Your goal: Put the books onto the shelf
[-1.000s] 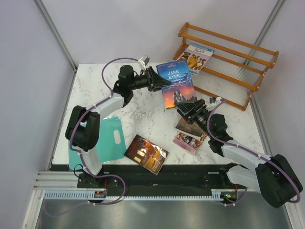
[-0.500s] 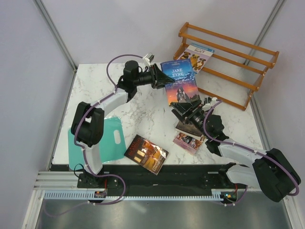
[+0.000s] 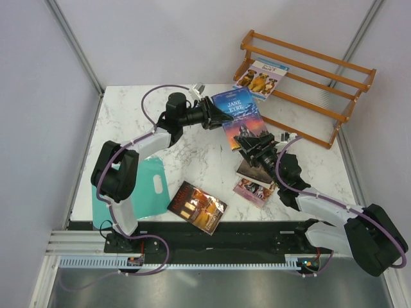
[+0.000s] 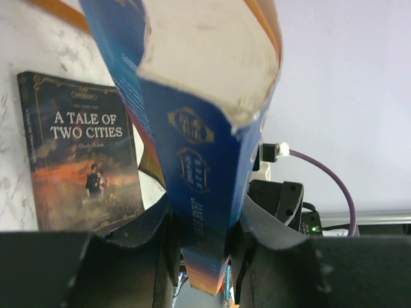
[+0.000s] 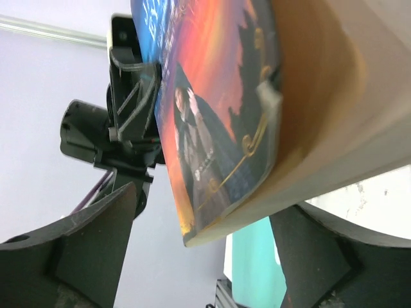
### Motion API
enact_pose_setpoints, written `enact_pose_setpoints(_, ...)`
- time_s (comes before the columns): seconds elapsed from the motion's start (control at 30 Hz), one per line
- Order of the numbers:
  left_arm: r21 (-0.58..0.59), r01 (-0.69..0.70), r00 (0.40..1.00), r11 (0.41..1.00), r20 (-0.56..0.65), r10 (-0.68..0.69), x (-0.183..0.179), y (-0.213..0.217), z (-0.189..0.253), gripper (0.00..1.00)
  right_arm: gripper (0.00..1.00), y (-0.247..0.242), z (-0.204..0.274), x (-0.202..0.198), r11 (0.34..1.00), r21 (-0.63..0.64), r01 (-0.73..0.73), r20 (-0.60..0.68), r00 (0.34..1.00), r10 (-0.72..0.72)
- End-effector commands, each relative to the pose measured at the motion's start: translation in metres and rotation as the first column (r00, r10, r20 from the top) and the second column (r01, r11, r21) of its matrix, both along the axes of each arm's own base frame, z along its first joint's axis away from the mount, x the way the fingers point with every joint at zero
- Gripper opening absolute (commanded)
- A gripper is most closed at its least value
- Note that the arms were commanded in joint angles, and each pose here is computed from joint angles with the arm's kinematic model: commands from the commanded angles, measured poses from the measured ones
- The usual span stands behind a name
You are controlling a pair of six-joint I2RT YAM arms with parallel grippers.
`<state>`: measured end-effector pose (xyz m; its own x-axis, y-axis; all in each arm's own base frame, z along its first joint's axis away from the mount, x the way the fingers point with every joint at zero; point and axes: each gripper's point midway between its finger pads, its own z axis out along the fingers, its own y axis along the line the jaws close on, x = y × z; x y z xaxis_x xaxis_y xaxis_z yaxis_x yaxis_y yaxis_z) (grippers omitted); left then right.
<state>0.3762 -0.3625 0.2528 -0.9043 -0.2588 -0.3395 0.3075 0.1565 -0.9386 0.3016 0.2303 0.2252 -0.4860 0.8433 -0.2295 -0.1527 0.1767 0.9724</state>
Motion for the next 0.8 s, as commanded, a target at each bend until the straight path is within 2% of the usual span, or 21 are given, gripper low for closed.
enact_pose_setpoints(0.0, -0.057, 0.129, 0.978, 0.99, 0.171, -0.117, -0.049, 0.003, 0.048, 0.02, 0.86, -0.035, 0.047, 0.013, 0.984, 0.057, 0.168, 0.108, 0.979, -0.173)
enact_pose_setpoints(0.1, -0.046, 0.135, 0.98, 0.99, 0.154, -0.127, -0.055, 0.006, 0.039, 0.02, 0.8, -0.048, 0.046, 0.011, 0.976, 0.05, 0.212, 0.098, 0.971, -0.216)
enact_pose_setpoints(0.2, -0.039, 0.133, 0.982, 0.99, 0.141, -0.126, -0.061, 0.007, 0.031, 0.02, 0.63, -0.055, 0.044, 0.011, 0.974, 0.047, 0.22, 0.096, 0.97, -0.224)
enact_pose_setpoints(0.23, -0.036, 0.131, 0.982, 0.991, 0.139, -0.125, -0.062, 0.007, 0.029, 0.02, 0.5, -0.053, 0.043, 0.012, 0.977, 0.052, 0.207, 0.093, 0.973, -0.211)
enact_pose_setpoints(0.3, -0.031, 0.137, 0.982, 0.99, 0.132, -0.132, -0.066, 0.006, 0.024, 0.02, 0.31, -0.051, 0.043, 0.013, 0.982, 0.058, 0.177, 0.091, 0.979, -0.182)
enact_pose_setpoints(0.33, -0.029, 0.137, 0.983, 0.99, 0.129, -0.132, -0.067, 0.007, 0.023, 0.02, 0.02, -0.049, 0.043, 0.015, 0.984, 0.064, 0.167, 0.079, 0.982, -0.172)
enact_pose_setpoints(0.5, -0.016, 0.133, 0.984, 0.991, 0.124, -0.13, -0.07, 0.009, 0.015, 0.02, 0.0, -0.051, 0.039, 0.017, 0.985, 0.041, 0.169, 0.066, 0.983, -0.171)
enact_pose_setpoints(0.63, 0.038, 0.114, 0.983, 0.993, 0.143, -0.118, -0.067, 0.014, 0.003, 0.04, 0.0, -0.059, 0.049, 0.013, 0.983, 0.009, 0.181, 0.094, 0.979, -0.181)
enact_pose_setpoints(0.73, 0.08, 0.076, 0.98, 0.994, 0.177, -0.089, -0.059, 0.024, -0.003, 0.24, 0.0, -0.066, 0.059, 0.01, 0.981, -0.025, 0.193, 0.121, 0.975, -0.189)
enact_pose_setpoints(0.77, 0.091, 0.067, 0.98, 0.994, 0.179, -0.082, -0.055, 0.026, -0.006, 0.38, 0.0, -0.068, 0.062, 0.011, 0.98, -0.038, 0.195, 0.129, 0.974, -0.189)
